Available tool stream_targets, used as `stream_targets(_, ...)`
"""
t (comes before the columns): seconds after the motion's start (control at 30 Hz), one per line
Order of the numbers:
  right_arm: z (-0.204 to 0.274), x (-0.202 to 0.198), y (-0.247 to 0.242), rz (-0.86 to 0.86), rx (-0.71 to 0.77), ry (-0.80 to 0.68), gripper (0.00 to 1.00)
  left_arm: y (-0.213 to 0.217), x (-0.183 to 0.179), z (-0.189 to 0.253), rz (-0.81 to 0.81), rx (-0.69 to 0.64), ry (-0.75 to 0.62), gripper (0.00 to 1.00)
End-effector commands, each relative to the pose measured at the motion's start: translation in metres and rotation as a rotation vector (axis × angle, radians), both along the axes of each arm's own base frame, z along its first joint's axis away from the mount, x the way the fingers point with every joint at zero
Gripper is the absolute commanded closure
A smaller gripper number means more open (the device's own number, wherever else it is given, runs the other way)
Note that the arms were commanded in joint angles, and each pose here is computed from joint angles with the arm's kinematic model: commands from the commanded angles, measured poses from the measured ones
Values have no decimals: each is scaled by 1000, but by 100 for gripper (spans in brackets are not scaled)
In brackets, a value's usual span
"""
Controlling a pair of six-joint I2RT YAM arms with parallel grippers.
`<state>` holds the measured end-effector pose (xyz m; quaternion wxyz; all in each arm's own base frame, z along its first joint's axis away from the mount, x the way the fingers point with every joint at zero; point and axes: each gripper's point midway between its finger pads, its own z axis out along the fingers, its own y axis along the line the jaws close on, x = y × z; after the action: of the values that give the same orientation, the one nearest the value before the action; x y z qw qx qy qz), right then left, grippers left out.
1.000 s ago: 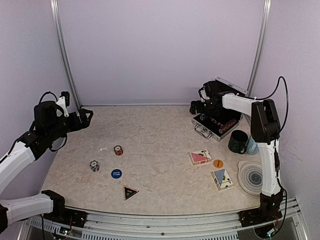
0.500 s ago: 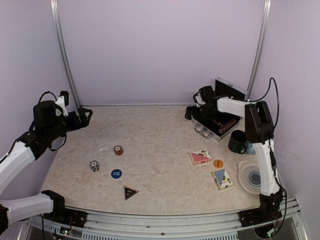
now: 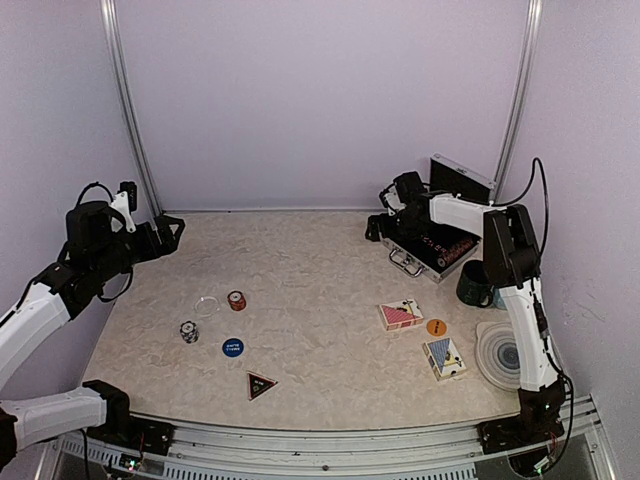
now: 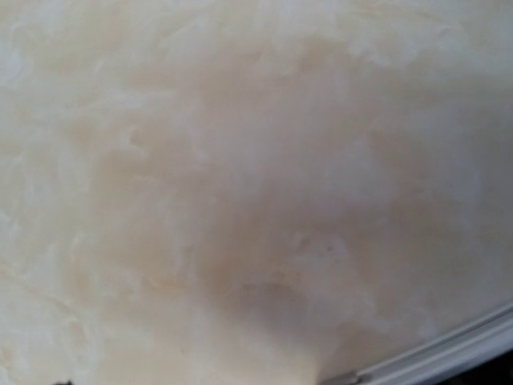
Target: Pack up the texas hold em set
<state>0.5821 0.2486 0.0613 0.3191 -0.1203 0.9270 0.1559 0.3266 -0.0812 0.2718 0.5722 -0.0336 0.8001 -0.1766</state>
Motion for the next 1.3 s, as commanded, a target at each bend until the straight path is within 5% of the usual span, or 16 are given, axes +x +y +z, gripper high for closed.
stream_targets(0.0, -22, -12, 29, 135, 20, 36, 1, 3, 0, 1, 7, -5, -16, 1)
stream_targets(1.27, -19, -138, 190, 757, 14, -29, 1, 4, -1, 5, 4, -18, -28, 1)
